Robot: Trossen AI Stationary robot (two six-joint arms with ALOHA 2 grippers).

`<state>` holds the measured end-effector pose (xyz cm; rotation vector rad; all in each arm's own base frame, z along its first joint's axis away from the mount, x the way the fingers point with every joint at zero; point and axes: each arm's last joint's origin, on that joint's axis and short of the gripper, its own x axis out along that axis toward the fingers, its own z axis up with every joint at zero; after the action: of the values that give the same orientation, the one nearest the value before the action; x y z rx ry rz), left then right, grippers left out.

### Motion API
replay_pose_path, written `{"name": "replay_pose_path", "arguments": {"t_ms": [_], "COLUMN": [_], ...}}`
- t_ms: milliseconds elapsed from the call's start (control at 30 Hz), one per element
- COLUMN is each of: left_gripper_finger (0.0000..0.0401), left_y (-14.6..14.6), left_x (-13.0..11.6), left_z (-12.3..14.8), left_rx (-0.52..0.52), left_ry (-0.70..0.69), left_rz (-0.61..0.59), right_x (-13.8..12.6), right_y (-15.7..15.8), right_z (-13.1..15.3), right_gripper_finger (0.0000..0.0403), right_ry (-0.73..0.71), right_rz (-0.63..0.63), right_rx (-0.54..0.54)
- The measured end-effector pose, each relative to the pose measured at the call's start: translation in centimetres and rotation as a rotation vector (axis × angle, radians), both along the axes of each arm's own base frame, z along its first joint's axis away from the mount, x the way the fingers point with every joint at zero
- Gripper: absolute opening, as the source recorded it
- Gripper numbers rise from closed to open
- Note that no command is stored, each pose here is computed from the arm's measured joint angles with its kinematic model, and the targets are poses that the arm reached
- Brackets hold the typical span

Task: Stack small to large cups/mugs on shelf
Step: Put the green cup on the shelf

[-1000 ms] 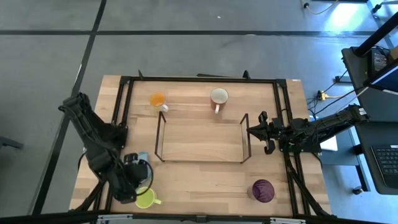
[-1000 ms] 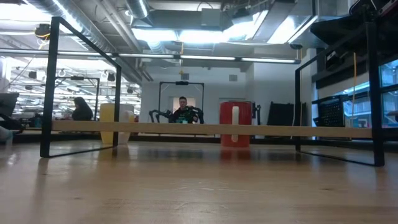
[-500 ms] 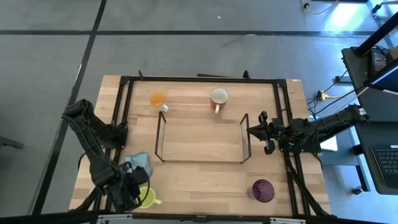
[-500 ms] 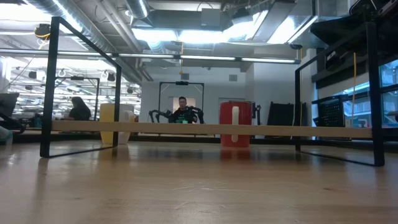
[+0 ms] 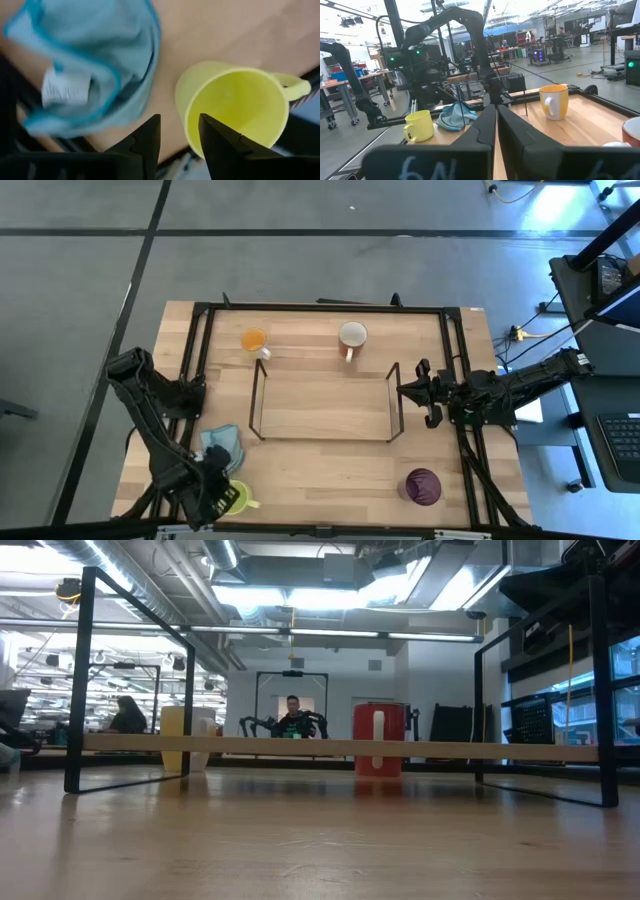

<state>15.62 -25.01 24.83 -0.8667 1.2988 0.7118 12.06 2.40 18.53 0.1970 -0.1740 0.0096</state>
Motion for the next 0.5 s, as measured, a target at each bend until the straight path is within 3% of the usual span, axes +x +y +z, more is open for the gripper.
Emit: {"name": "replay_pose_path", "arguments": {"t_ms": [133, 200, 500], "left_gripper_finger": [0.0127, 0.0127, 0.0127], "left_y": [-0.9, -1.1, -0.1], "left_x": [-0.8, -0.8, 0.4], "left_z": [0.0, -0.1, -0.1], "left_rx": [-0.064, -0.093, -0.049], "left_ry": [0.017, 0.038, 0.015], "left_rz": [0.132, 0.136, 0.176], "right_x": [0.0, 0.0, 0.0], "right_y": [0.0, 0.0, 0.0], "right_z": [0.0, 0.0, 0.0], "right_gripper_finger": [0.002, 0.002, 0.002], "right_ry": [0.0, 0.0, 0.0], "right_rz": [0.0, 0.0, 0.0], "right_rx": [0.0, 0.001, 0.001]}}
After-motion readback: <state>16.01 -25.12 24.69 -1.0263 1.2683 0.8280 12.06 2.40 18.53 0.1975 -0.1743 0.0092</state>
